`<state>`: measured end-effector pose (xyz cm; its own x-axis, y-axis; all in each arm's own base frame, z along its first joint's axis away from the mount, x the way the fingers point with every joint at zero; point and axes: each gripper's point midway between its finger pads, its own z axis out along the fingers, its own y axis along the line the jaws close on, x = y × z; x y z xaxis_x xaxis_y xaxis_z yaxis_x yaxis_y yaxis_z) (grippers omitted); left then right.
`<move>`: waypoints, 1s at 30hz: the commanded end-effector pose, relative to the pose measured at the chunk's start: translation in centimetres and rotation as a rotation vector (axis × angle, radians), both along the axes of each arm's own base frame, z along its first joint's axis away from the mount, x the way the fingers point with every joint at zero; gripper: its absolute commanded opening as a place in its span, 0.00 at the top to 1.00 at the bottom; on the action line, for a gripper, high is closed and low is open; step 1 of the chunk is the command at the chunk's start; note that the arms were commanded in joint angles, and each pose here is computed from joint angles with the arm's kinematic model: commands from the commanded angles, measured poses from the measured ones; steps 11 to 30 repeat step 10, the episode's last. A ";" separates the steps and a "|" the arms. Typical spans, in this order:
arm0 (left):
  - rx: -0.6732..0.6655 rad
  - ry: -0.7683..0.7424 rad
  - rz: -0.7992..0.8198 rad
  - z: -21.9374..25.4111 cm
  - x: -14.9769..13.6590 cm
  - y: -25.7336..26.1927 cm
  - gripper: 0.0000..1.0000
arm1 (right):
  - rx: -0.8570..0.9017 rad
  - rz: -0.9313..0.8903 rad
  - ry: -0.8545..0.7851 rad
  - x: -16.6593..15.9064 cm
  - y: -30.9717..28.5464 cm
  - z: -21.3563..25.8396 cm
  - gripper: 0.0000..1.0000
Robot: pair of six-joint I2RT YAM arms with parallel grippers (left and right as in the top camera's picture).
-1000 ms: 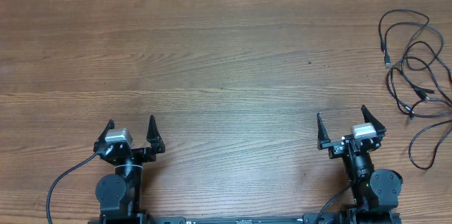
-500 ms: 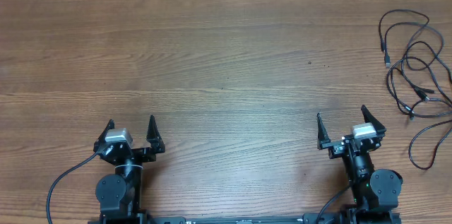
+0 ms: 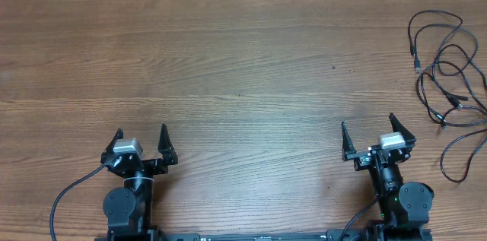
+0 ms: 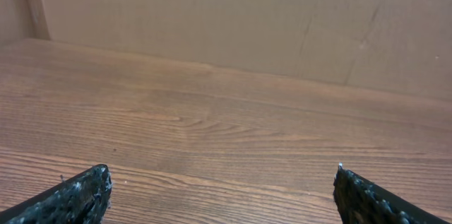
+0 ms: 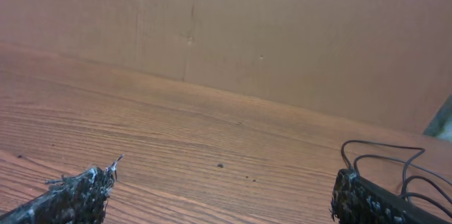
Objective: Untangle cables
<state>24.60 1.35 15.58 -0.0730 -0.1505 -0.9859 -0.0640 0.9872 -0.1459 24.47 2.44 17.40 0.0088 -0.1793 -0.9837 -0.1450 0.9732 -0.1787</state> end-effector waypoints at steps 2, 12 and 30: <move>0.008 -0.004 -0.011 0.0 0.0 -0.2 0.00 | -0.004 -0.008 -0.005 0.0 -0.2 -0.2 0.00; 0.008 -0.004 -0.011 0.0 0.0 -0.2 0.00 | -0.004 -0.008 -0.005 0.0 -0.2 -0.2 0.00; 0.008 -0.004 -0.011 0.0 0.0 -0.2 0.00 | -0.004 -0.008 -0.005 0.0 -0.2 -0.2 0.00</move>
